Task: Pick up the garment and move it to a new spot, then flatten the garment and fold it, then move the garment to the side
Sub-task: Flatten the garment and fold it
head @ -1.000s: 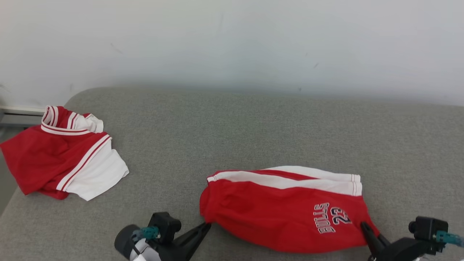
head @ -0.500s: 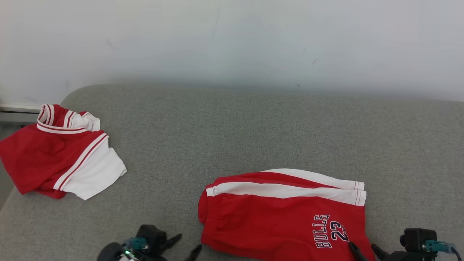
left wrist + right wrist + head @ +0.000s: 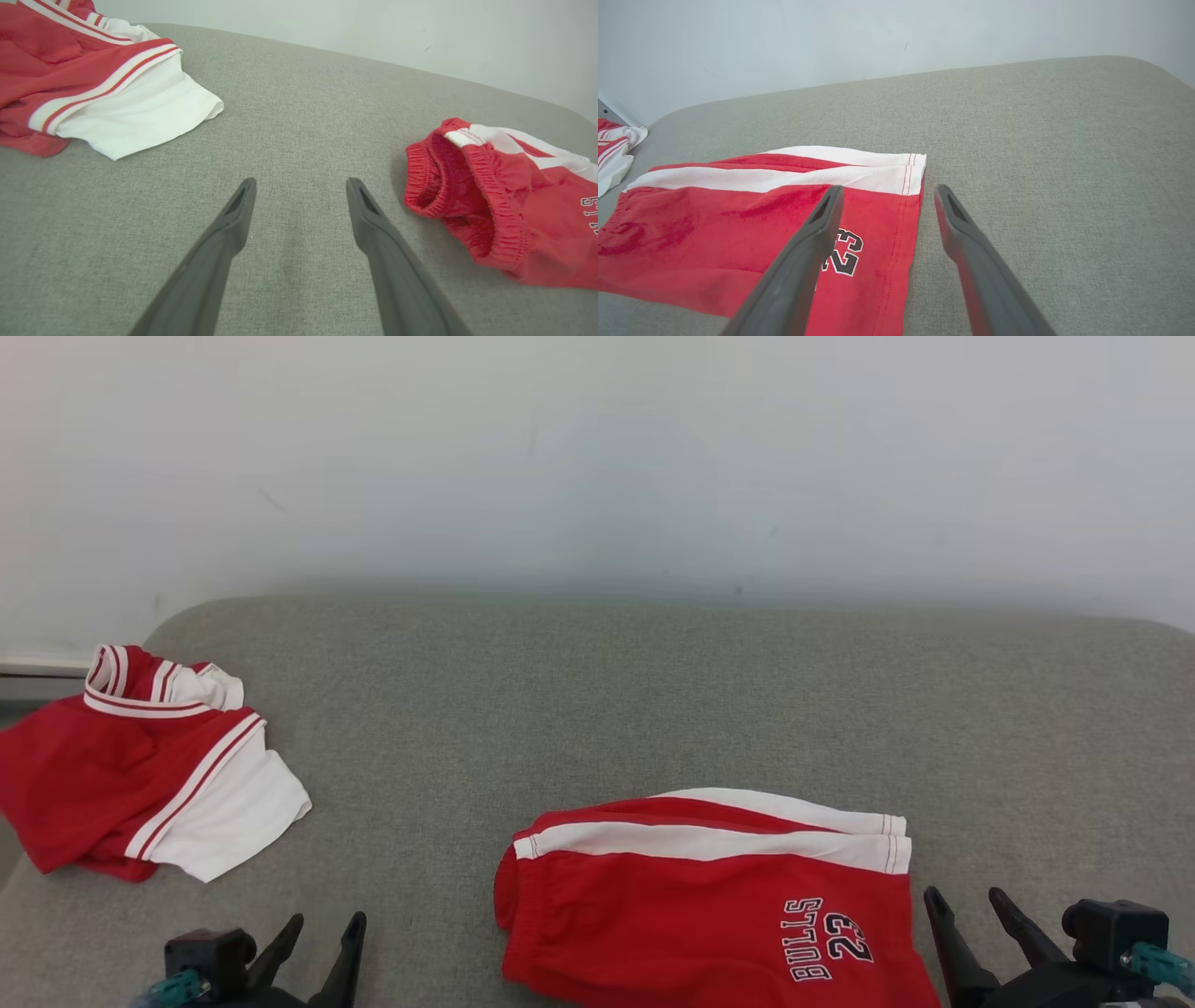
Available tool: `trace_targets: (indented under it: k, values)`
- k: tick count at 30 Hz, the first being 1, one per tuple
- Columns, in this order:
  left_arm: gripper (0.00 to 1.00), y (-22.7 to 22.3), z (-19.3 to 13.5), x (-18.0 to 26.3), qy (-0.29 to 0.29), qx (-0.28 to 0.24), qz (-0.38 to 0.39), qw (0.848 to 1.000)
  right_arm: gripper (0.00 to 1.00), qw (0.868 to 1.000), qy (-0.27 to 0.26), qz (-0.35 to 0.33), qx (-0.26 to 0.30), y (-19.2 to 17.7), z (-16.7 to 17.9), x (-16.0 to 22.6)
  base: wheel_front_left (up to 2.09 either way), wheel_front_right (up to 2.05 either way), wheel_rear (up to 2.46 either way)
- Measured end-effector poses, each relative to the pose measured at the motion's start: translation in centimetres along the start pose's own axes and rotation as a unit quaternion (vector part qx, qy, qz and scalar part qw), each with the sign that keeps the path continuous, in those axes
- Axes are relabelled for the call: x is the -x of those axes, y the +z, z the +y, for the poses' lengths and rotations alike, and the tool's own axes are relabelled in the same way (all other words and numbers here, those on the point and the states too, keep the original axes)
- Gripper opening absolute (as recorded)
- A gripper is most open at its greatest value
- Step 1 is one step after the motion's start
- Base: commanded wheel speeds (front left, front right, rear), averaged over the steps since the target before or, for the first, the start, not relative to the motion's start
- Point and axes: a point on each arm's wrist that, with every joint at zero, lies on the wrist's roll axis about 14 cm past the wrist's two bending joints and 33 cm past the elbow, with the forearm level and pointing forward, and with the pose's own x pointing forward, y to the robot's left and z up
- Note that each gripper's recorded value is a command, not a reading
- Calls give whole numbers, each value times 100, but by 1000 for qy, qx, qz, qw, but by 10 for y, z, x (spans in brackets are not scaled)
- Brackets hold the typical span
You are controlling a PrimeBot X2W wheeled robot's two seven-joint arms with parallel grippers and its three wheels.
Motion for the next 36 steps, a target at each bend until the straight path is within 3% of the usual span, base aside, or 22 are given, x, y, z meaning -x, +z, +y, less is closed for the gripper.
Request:
trace_targets:
  k: [11, 24, 36]
  values:
    - [100, 67, 18, 19, 44, 87, -132, 986, 100, 994, -12, -103, -36, 24, 5, 15, 0, 0, 0]
    - [100, 61, -17, 37, -9, 36, -139, 990, 100, 994, 10, -102, -41, 19, 19, 15, 0, 0, 0]
    - [100, 68, -28, 36, -19, 29, -155, 987, 100, 995, -6, -92, -41, 10, 7, 17, 0, 0, 0]
